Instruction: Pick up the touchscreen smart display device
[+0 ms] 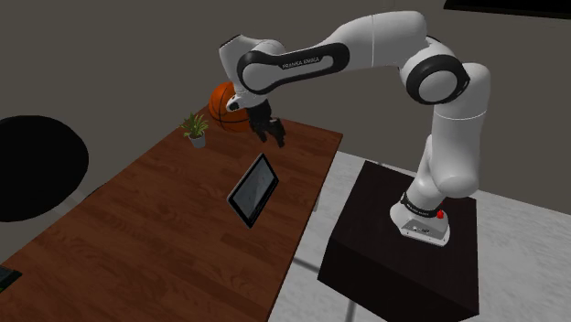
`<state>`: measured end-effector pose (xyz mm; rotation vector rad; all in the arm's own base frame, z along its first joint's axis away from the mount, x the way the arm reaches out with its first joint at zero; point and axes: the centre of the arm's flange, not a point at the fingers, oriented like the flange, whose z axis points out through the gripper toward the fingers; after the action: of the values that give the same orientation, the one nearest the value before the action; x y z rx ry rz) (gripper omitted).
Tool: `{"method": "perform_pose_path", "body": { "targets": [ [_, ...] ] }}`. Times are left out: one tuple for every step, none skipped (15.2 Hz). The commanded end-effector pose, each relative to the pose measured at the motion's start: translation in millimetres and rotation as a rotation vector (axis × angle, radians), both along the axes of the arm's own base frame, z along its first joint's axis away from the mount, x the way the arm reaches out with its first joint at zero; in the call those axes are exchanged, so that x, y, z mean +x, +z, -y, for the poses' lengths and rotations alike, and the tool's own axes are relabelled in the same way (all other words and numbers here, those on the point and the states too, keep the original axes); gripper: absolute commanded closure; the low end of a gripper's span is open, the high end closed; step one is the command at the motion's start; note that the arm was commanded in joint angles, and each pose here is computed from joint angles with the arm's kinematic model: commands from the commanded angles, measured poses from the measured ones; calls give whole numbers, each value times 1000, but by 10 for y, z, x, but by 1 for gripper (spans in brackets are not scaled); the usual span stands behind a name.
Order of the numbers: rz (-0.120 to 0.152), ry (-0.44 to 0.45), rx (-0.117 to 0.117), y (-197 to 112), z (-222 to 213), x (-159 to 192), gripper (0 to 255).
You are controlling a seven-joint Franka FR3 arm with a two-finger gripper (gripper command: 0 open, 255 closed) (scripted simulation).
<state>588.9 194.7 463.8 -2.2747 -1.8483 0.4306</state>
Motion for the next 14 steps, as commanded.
{"method": "perform_pose_path", "body": {
  "targets": [
    [-19,87,27,-68,-263,96,0],
    [-28,129,40,-92,-396,128,0],
    [-37,170,53,-115,-530,154,0],
    [-46,212,66,-137,-665,174,0],
    [-51,234,73,-147,-736,182,0],
    [-51,234,73,-200,-736,182,0],
    [-51,234,73,-253,-735,182,0],
    [-51,234,73,-306,-735,181,0],
    [-51,234,73,-359,-735,181,0],
    [-51,234,73,-411,-736,182,0],
    [-51,234,73,-464,-736,182,0],
    [-51,234,73,-517,-736,182,0],
    [-51,234,73,-547,-735,181,0],
    [-51,234,73,-547,-736,182,0]
  ]
}}
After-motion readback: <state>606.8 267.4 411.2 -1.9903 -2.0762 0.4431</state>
